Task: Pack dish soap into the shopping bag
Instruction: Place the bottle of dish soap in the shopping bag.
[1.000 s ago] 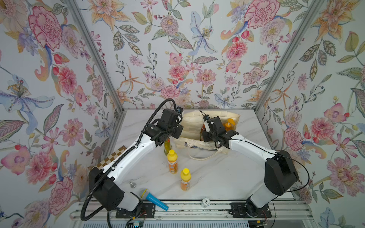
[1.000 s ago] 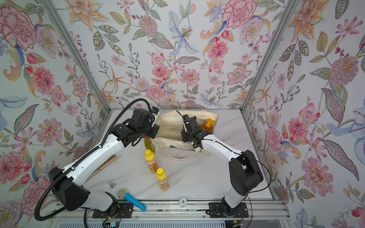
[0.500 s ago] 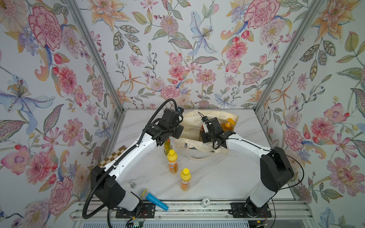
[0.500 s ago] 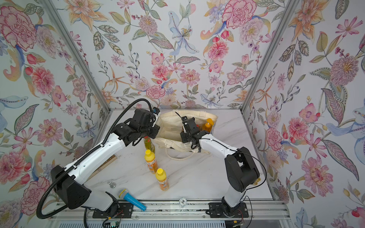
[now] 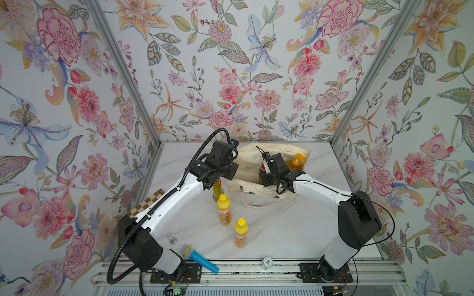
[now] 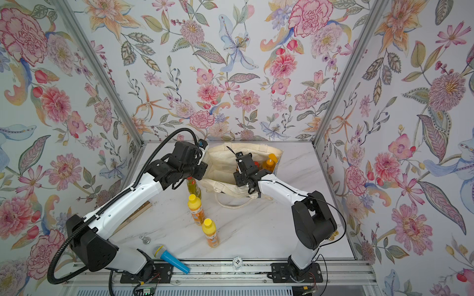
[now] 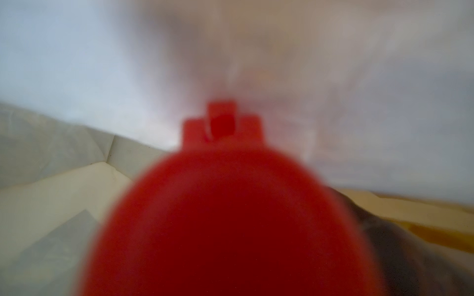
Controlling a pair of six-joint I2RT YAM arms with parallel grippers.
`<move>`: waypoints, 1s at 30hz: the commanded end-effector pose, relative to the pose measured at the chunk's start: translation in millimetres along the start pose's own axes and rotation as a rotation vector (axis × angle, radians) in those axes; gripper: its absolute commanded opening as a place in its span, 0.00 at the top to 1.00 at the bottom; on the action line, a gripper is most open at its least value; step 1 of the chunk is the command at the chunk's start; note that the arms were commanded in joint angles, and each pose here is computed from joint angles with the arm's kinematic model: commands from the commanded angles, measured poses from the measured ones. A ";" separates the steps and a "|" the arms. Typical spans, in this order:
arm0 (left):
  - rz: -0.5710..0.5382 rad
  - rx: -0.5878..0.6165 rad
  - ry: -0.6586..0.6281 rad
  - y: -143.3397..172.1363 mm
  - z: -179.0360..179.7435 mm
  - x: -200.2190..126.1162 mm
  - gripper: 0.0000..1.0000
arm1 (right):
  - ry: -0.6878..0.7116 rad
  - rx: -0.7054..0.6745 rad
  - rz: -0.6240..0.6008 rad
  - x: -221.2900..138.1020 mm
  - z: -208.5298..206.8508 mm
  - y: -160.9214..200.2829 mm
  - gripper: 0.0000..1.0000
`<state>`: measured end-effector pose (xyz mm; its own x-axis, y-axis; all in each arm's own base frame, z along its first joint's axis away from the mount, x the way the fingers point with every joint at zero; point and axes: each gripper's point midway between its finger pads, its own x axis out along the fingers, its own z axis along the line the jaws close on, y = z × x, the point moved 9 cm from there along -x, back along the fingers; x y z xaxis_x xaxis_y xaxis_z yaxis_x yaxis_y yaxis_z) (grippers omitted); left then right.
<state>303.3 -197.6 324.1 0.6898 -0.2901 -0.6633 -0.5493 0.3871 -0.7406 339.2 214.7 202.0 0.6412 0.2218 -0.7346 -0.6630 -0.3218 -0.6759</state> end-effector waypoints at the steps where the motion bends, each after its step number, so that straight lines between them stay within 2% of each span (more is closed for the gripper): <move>1: -0.059 -0.004 -0.026 -7.7 6.0 -7.6 1.00 | 0.028 -0.006 -0.016 -15.7 -0.3 -8.1 0.39; 27: -0.058 -0.014 -0.006 -5.6 3.4 -3.9 1.00 | 0.040 0.026 -0.178 -104.5 -6.9 -39.8 0.32; 30: -0.057 -0.015 -0.005 -4.7 3.4 -3.9 1.00 | 0.002 0.010 -0.188 -115.8 6.1 -42.2 0.32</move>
<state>304.8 -198.7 322.8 0.6967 -0.2963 -0.6533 -0.5411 0.3809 -0.7498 300.2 206.4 294.1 0.7431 0.2530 -0.6195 -0.5536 -0.2877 -0.7815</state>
